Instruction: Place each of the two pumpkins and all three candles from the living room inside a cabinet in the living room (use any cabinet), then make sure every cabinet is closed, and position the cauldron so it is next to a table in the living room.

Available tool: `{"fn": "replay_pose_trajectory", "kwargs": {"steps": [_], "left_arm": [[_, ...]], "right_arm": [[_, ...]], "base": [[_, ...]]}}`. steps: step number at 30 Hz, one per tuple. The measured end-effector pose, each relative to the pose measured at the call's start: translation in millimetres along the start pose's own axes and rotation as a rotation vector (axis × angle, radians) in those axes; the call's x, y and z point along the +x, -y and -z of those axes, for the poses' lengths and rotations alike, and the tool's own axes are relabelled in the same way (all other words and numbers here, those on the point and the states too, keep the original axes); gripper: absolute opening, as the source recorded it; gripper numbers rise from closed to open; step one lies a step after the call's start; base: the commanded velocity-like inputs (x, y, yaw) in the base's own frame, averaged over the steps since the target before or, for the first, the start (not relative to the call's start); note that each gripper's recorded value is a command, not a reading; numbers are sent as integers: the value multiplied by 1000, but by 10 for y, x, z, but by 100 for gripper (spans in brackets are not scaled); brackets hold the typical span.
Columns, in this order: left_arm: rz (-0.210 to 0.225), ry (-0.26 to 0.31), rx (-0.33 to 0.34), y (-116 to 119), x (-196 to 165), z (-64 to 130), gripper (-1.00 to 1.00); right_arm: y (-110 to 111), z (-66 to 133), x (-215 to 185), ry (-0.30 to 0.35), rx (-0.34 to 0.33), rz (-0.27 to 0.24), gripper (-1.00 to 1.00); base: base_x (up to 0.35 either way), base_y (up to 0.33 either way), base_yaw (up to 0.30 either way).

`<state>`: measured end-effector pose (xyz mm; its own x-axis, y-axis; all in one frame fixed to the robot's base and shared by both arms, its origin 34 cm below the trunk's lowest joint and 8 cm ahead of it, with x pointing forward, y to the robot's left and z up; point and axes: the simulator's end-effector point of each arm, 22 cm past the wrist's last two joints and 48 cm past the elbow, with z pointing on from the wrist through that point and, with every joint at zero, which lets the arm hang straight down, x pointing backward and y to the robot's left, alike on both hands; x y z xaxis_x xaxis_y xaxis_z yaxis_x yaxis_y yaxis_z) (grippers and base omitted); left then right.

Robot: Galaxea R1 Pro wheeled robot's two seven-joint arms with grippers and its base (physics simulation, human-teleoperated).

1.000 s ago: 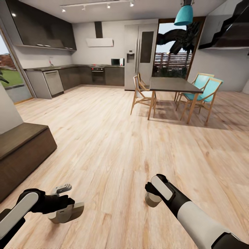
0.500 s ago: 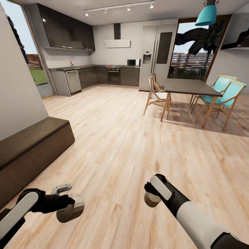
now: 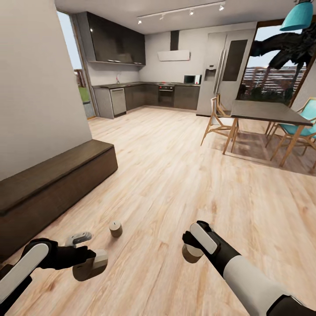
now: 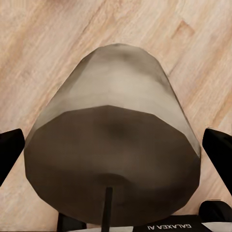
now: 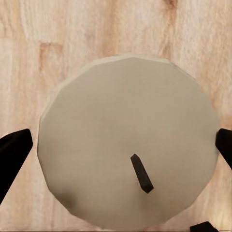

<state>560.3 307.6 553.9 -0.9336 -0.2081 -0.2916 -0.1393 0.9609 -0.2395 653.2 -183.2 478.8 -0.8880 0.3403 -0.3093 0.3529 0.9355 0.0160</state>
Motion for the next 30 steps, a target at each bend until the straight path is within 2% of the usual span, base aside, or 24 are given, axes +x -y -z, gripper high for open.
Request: {"fn": "replay_pose_trajectory", "kwargs": {"steps": [22,30], "left_arm": [[-2,2,4,15,-5,11,-100],[-3,2,5,63,-83,157,-100]], "right_arm": [[-8,6,5,0,0,2,-100],[-67,167,-54,-2,-5,6,-100]], "base": [[-54,0,281],[-6,0,281]]}}
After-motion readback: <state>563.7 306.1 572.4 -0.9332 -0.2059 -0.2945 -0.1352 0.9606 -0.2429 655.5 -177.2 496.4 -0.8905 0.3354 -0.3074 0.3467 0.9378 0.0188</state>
